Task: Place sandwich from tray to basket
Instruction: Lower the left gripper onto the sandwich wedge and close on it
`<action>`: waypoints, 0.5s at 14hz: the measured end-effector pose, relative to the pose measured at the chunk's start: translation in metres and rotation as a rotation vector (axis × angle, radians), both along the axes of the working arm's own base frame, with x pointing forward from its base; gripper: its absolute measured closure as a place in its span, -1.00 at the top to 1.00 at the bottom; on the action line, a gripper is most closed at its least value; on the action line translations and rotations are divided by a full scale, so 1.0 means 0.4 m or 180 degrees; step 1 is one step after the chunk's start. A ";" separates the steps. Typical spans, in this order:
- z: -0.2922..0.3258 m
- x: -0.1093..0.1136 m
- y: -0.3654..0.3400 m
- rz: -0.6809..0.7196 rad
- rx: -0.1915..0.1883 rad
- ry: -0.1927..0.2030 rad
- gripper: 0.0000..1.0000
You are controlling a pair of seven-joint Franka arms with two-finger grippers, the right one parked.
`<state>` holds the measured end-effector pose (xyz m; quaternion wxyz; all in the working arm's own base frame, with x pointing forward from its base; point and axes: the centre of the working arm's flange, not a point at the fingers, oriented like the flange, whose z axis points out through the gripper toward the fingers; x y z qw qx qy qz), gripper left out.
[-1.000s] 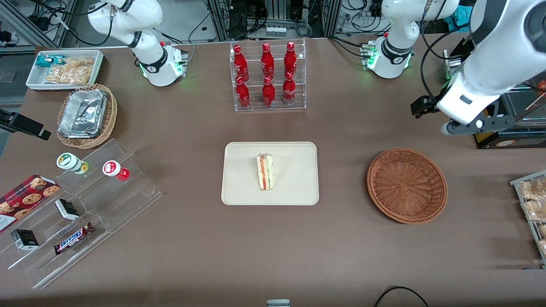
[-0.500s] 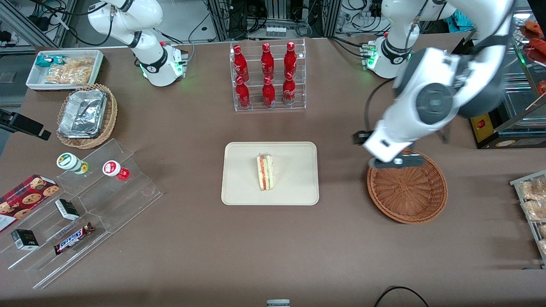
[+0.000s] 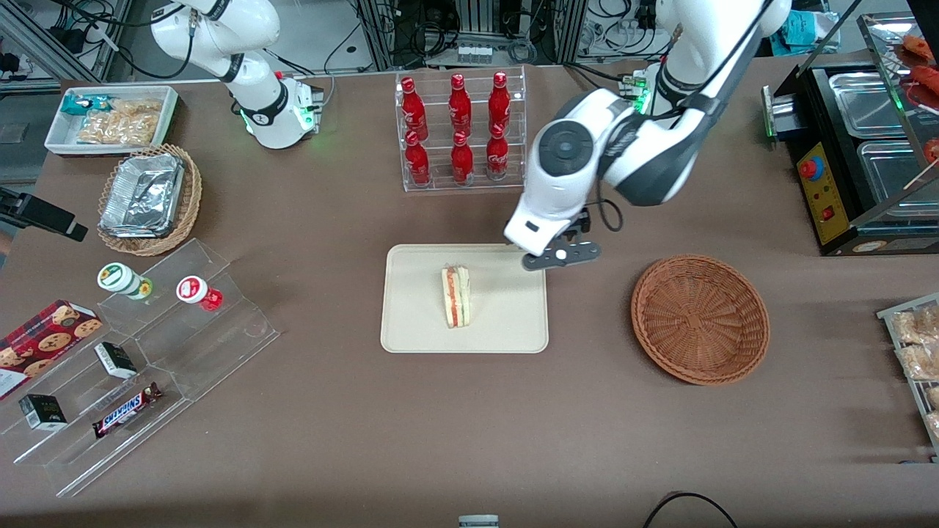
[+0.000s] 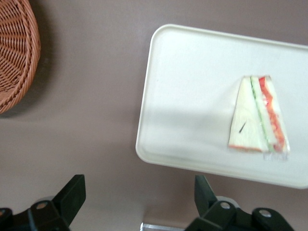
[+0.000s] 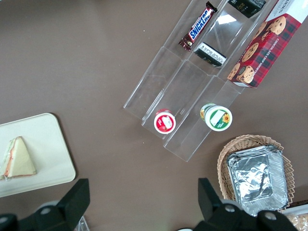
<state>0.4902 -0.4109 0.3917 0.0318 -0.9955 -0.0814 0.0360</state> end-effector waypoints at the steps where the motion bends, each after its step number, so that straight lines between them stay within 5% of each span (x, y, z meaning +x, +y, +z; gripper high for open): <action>1: -0.018 -0.005 -0.047 0.0045 0.0018 -0.0048 1.00; 5: -0.097 -0.036 -0.241 0.0207 0.0049 -0.0224 1.00; 7: -0.143 -0.035 -0.303 0.0205 -0.0051 -0.0319 1.00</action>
